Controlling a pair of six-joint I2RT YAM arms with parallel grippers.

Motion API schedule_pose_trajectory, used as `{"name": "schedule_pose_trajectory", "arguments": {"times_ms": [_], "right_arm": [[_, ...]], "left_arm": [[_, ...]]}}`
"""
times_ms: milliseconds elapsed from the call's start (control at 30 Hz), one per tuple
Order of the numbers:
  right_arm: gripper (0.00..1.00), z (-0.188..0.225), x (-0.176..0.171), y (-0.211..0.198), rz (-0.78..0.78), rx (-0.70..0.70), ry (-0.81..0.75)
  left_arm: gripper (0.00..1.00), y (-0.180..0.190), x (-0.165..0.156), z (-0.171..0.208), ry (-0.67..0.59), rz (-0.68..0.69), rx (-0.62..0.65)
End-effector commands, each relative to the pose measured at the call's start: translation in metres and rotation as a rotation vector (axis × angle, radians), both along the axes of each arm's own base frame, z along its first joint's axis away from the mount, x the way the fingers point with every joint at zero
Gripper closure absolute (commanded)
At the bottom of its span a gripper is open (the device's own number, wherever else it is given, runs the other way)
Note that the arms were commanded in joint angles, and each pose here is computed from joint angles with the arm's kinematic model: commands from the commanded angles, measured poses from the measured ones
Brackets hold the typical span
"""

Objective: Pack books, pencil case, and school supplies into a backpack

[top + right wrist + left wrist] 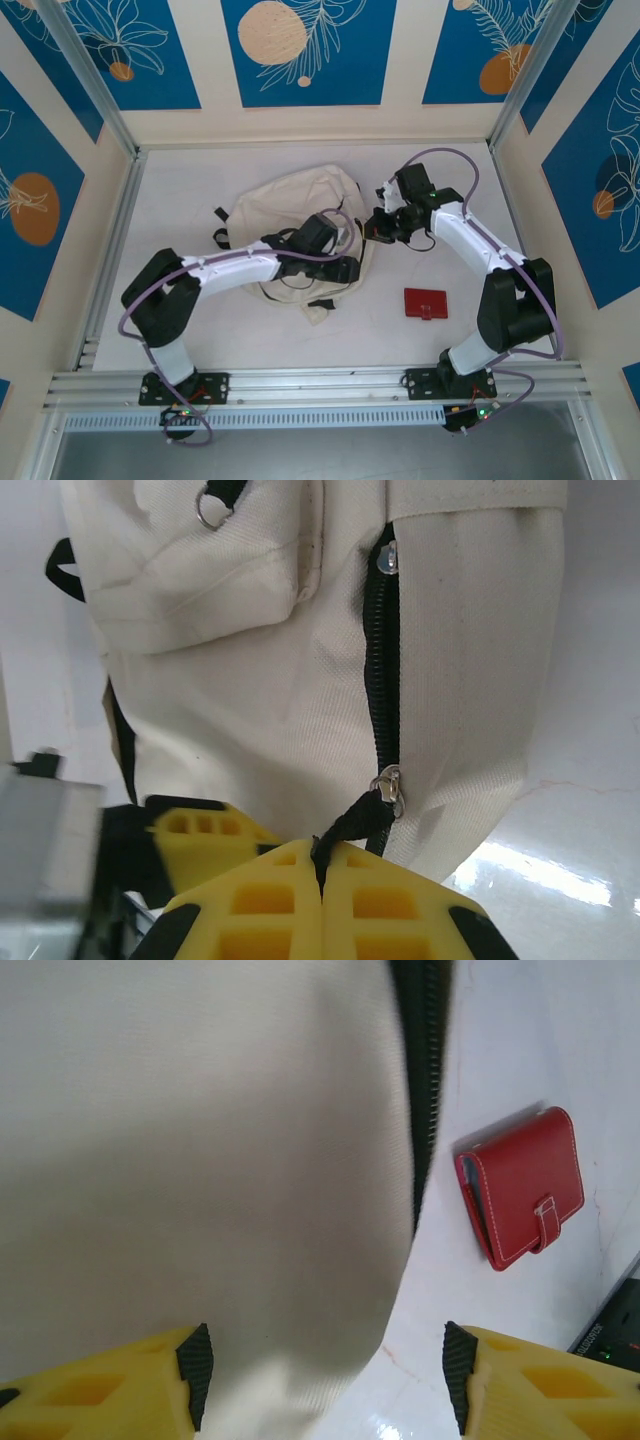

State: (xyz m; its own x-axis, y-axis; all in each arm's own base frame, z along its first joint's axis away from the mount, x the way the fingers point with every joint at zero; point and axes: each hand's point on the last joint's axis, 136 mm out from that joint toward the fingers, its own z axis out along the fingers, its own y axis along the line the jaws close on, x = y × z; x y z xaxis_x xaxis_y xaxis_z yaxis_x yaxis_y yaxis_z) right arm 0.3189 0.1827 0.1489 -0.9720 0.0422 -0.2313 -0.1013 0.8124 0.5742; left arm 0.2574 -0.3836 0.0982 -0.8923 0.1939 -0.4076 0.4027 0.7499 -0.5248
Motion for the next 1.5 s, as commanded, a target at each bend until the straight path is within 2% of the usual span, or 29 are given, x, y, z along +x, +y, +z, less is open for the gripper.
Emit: {"name": "schedule_pose_trajectory", "arguments": {"times_ms": [0, 200, 367, 567, 767, 1167, 1333, 1467], "right_arm": [[1.0, 0.017, -0.001, 0.009, 0.016, 0.097, -0.011], [1.0, 0.022, 0.001, 0.009, 0.012, 0.149, -0.001], [1.0, 0.023, 0.003, 0.007, -0.002, 0.156, 0.005], [1.0, 0.011, 0.012, -0.009, -0.07, 0.047, 0.017], [1.0, 0.001, 0.038, -0.012, -0.127, 0.012, 0.017], [1.0, 0.022, 0.094, -0.009, -0.16, 0.02, -0.111], [1.0, 0.024, 0.08, 0.003, -0.096, 0.042, -0.102], [1.0, 0.015, 0.082, -0.003, -0.11, 0.016, -0.086]], "left_arm": [[0.38, -0.02, 0.014, 0.013, -0.129, -0.033, -0.026], [0.46, -0.02, 0.03, 0.001, -0.217, -0.035, 0.048], [0.63, -0.023, 0.032, -0.004, -0.227, -0.051, 0.067], [0.84, -0.014, 0.018, -0.014, -0.204, -0.075, 0.067], [0.94, -0.001, 0.0, -0.03, -0.155, -0.084, 0.068], [0.99, 0.02, -0.016, -0.052, -0.112, -0.089, 0.115], [0.99, 0.016, -0.013, -0.047, -0.123, -0.091, 0.102], [0.99, 0.012, -0.015, -0.047, -0.115, -0.101, 0.089]]}}
